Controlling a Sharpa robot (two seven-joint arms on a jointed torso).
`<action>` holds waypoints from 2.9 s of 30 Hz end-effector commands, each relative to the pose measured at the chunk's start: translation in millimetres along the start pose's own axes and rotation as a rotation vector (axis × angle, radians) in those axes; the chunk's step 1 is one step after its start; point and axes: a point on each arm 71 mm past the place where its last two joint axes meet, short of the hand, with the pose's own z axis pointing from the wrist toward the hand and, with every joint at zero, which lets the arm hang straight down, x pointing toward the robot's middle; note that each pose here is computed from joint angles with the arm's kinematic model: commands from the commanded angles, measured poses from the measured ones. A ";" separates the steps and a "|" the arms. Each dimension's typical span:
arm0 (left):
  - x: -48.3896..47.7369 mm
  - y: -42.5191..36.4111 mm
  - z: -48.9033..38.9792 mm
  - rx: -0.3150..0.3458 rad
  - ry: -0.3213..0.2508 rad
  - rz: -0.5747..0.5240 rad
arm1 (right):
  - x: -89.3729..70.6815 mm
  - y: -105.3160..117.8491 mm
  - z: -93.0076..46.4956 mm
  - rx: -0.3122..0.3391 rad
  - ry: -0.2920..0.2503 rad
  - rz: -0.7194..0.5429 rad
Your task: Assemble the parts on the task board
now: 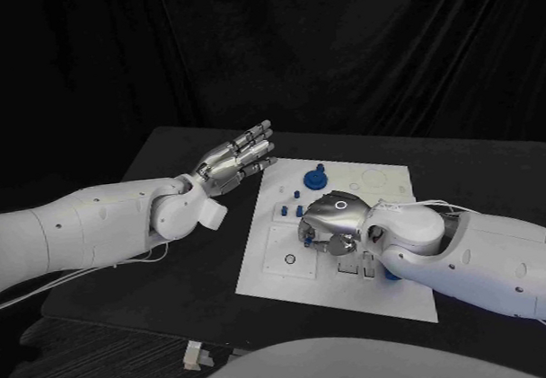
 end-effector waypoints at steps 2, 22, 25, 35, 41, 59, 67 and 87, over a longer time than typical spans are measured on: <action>1.7 0.7 0.6 0.005 0.012 -0.017 | 0.7 0.0 -1.3 0.011 -0.014 -0.005; -0.7 0.5 -1.9 0.002 0.005 -0.014 | -0.6 -0.5 -3.7 0.012 -0.034 -0.005; -0.8 0.5 -1.9 0.001 0.005 -0.015 | -0.9 0.2 -3.0 0.010 -0.035 -0.005; -0.7 0.8 -1.8 -0.001 0.006 -0.015 | -1.7 3.0 0.0 0.003 -0.037 -0.005; -0.5 1.1 -1.2 -0.003 0.008 -0.016 | -1.5 3.3 0.9 0.002 -0.034 -0.005; 0.5 1.9 -0.1 -0.007 0.016 -0.020 | 2.1 1.0 -0.1 0.014 -0.012 -0.003; 1.1 2.3 0.4 -0.009 0.019 -0.022 | 5.8 0.9 -0.8 0.019 -0.005 0.002; 1.5 2.9 0.8 -0.015 0.021 -0.024 | 13.3 -0.7 -1.7 0.034 0.003 0.011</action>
